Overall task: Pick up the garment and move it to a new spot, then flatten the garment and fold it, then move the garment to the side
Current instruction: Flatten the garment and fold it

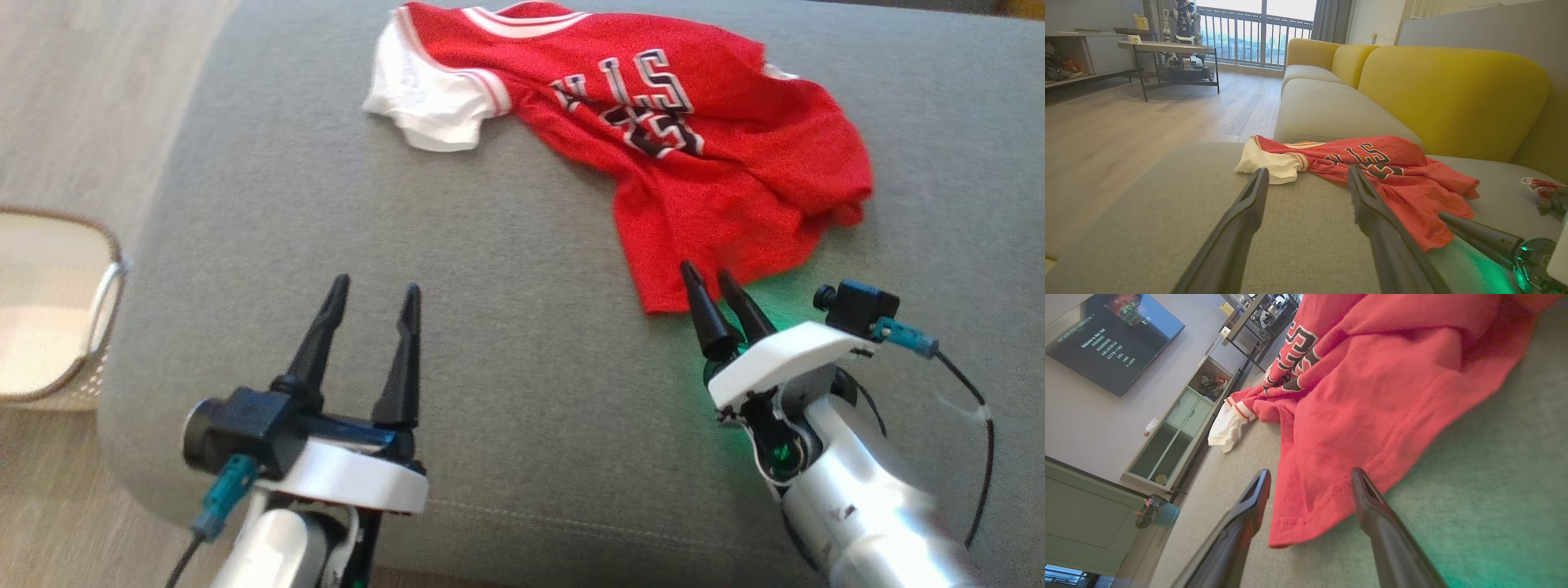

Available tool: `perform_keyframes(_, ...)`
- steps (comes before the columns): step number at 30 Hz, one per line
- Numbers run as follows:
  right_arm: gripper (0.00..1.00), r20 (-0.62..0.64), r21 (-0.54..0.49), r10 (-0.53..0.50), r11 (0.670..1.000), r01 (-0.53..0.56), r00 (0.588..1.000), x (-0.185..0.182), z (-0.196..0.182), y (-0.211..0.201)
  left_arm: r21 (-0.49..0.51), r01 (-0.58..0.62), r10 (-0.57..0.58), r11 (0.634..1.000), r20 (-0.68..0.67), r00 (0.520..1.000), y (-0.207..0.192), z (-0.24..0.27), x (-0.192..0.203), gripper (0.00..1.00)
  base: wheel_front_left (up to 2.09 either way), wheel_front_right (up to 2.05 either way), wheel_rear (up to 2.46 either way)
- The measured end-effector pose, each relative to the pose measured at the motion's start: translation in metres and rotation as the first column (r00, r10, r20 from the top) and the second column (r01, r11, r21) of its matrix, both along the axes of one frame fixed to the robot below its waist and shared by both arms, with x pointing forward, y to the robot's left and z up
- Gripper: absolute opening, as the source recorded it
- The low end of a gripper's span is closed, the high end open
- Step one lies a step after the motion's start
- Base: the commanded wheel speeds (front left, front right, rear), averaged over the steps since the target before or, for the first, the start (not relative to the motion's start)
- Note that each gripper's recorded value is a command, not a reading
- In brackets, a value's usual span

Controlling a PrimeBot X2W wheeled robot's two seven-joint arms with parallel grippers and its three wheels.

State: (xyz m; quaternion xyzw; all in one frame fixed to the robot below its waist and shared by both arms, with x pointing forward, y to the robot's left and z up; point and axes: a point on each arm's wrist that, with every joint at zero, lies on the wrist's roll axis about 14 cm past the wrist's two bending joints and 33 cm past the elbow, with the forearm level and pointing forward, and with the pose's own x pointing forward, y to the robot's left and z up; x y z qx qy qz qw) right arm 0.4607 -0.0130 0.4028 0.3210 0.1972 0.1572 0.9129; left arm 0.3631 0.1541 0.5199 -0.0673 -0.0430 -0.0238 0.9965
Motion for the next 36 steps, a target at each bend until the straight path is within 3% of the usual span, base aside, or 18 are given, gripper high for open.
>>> perform_keyframes(5, 1.0, -0.027, -0.004, 0.068, 0.998, -0.068, 0.997, 0.007, -0.006, 0.026, -0.001, -0.022, 0.022, 1.0, 0.014, 1.0, 0.004, 0.004, -0.007, 1.0, 0.0, 0.0, 0.0)
perform_keyframes(6, 0.92, -0.029, -0.009, 0.087, 0.996, -0.088, 0.996, 0.008, -0.006, 0.032, 0.003, -0.029, 0.029, 1.0, 0.012, 1.0, 0.005, 0.003, -0.007, 1.0, 0.0, 0.0, 0.0)
perform_keyframes(7, 0.91, -0.026, -0.01, 0.098, 0.995, -0.099, 0.995, 0.011, -0.006, 0.035, 0.006, -0.028, 0.028, 1.0, 0.007, 1.0, 0.005, 0.002, -0.007, 1.0, 0.0, 0.0, 0.0)
perform_keyframes(9, 1.0, -0.006, -0.042, 0.141, 0.989, -0.141, 0.99, 0.016, -0.004, 0.044, 0.009, -0.028, 0.028, 1.0, -0.003, 1.0, 0.005, -0.002, -0.005, 1.0, 0.0, 0.0, 0.0)
perform_keyframes(10, 1.0, 0.009, -0.091, 0.181, 0.98, -0.18, 0.983, 0.016, -0.006, 0.048, 0.008, -0.025, 0.025, 1.0, -0.007, 1.0, 0.004, -0.004, -0.004, 1.0, 0.0, 0.0, 0.0)
perform_keyframes(14, 1.0, 0.035, -0.258, 0.296, 0.925, -0.278, 0.955, 0.009, -0.018, 0.054, -0.008, 0.001, -0.002, 1.0, -0.012, 1.0, -0.005, -0.007, 0.003, 1.0, 0.0, 0.0, 0.0)
perform_keyframes(19, 0.99, 0.042, -0.482, 0.429, 0.8, -0.358, 0.902, 0.013, -0.027, 0.049, -0.002, 0.021, -0.021, 1.0, -0.006, 1.0, -0.011, -0.007, 0.005, 1.0, 0.0, 0.0, 0.0)
perform_keyframes(20, 0.18, 0.038, -0.537, 0.461, 0.758, -0.371, 0.887, 0.015, -0.027, 0.047, 0.003, 0.012, -0.012, 1.0, 0.0, 1.0, -0.008, -0.005, 0.005, 1.0, 0.0, 0.0, 0.0)
perform_keyframes(21, 0.0, 0.039, -0.56, 0.475, 0.739, -0.374, 0.879, 0.015, -0.026, 0.047, 0.002, 0.007, -0.007, 1.0, 0.004, 1.0, -0.007, -0.004, 0.005, 1.0, 0.0, 0.0, 0.0)
perform_keyframes(27, 0.0, 0.036, -0.627, 0.463, 0.701, -0.341, 0.886, 0.018, -0.024, 0.026, 0.001, -0.003, 0.003, 1.0, 0.021, 1.0, -0.003, 0.001, 0.005, 1.0, 0.0, 0.0, 0.0)
perform_keyframes(36, 0.0, 0.069, -0.669, 0.364, 0.708, -0.228, 0.929, 0.007, -0.018, -0.028, -0.013, 0.089, -0.089, 0.996, 0.015, 0.996, -0.029, -0.005, 0.007, 1.0, 0.0, 0.0, 0.0)
